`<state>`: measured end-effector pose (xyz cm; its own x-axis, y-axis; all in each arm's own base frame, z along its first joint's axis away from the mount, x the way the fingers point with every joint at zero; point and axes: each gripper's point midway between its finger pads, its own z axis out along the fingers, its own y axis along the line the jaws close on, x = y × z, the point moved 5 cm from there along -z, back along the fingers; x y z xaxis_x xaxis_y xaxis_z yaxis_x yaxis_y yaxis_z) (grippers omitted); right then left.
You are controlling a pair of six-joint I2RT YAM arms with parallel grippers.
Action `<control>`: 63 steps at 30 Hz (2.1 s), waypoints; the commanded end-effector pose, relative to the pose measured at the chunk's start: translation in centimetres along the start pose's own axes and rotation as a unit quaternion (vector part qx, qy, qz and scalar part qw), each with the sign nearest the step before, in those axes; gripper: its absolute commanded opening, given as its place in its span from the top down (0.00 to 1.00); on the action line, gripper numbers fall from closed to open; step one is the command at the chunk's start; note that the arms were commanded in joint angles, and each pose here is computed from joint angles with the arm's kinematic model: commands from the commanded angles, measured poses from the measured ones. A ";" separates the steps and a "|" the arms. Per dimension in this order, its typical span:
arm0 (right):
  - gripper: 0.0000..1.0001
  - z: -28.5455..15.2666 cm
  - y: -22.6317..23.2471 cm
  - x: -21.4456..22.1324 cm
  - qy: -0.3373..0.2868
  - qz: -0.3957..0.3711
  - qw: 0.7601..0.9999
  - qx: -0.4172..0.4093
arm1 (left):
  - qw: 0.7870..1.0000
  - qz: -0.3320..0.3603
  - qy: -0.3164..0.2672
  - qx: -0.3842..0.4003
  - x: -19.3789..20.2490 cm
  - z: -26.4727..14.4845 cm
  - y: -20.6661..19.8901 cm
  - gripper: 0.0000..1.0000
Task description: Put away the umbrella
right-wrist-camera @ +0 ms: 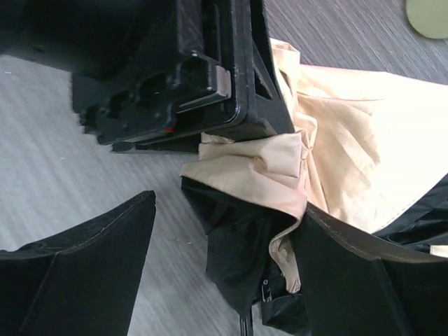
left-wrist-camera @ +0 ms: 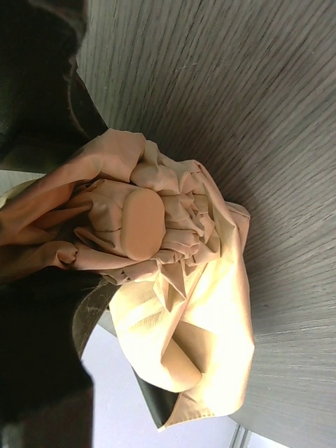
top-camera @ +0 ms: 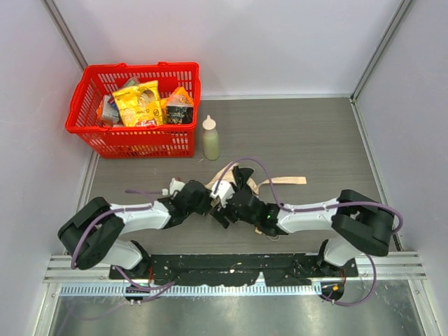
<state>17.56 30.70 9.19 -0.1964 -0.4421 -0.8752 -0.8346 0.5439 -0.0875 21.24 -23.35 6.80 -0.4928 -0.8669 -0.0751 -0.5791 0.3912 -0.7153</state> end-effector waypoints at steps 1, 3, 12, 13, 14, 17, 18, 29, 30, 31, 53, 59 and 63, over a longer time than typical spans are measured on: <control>0.18 1.3 -2.7 -2.8 -0.022 0.028 0.992 0.123 | 0.991 0.052 0.014 -0.121 -0.3 -0.6 6.7 1.00; 0.18 0.8 -4.0 -2.8 0.013 0.090 0.985 0.144 | 0.995 0.063 0.016 -0.071 -0.3 -0.8 5.9 1.00; 0.12 -9.1 -6.8 -1.2 0.025 0.483 0.853 0.196 | 0.995 0.091 0.003 0.043 -1.1 -2.0 4.1 1.00; 0.12 -9.3 -6.8 -0.2 0.033 0.521 0.830 0.196 | 0.994 0.092 0.006 0.054 -1.0 -2.1 3.9 1.00; 0.12 -9.7 -7.3 0.2 0.036 0.551 0.812 0.191 | 0.994 0.090 0.006 0.064 -1.0 -2.1 3.8 1.00; 0.11 -10.2 -7.9 1.0 0.029 0.625 0.752 0.207 | 0.993 0.084 0.012 0.086 -0.9 -2.2 3.7 1.00; 0.11 -10.4 -8.3 1.1 0.021 0.642 0.736 0.212 | 0.992 0.083 0.015 0.092 -0.8 -2.3 3.6 1.00; 0.39 -6.5 -11.2 4.2 0.018 0.734 0.636 0.238 | 0.989 0.081 0.027 0.122 -0.6 -2.8 3.4 1.00; 0.39 -6.3 -11.6 4.0 0.018 0.732 0.636 0.244 | 0.989 0.081 0.028 0.123 -0.6 -2.9 3.4 1.00; 0.39 -5.9 -11.7 4.6 0.029 0.732 0.632 0.253 | 0.989 0.081 0.028 0.125 -0.6 -2.9 3.3 1.00; 0.99 5.6 -19.4 3.1 -0.083 0.658 0.744 0.079 | 0.973 0.085 0.080 0.200 0.6 -4.9 1.6 1.00; 0.99 4.5 -20.0 -2.5 -0.222 0.590 0.776 -0.027 | 0.985 0.056 0.068 0.149 0.1 -4.2 3.3 1.00; 0.99 2.6 -20.0 -3.8 -0.284 0.542 0.788 -0.068 | 0.989 0.067 0.070 0.114 0.3 -3.6 4.1 1.00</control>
<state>35.58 23.68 6.56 -0.7208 0.6211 -0.3077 -0.0462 0.3999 0.9154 17.18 -20.83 7.86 -0.6126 -0.7849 -0.0930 -0.2973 0.3378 -0.8930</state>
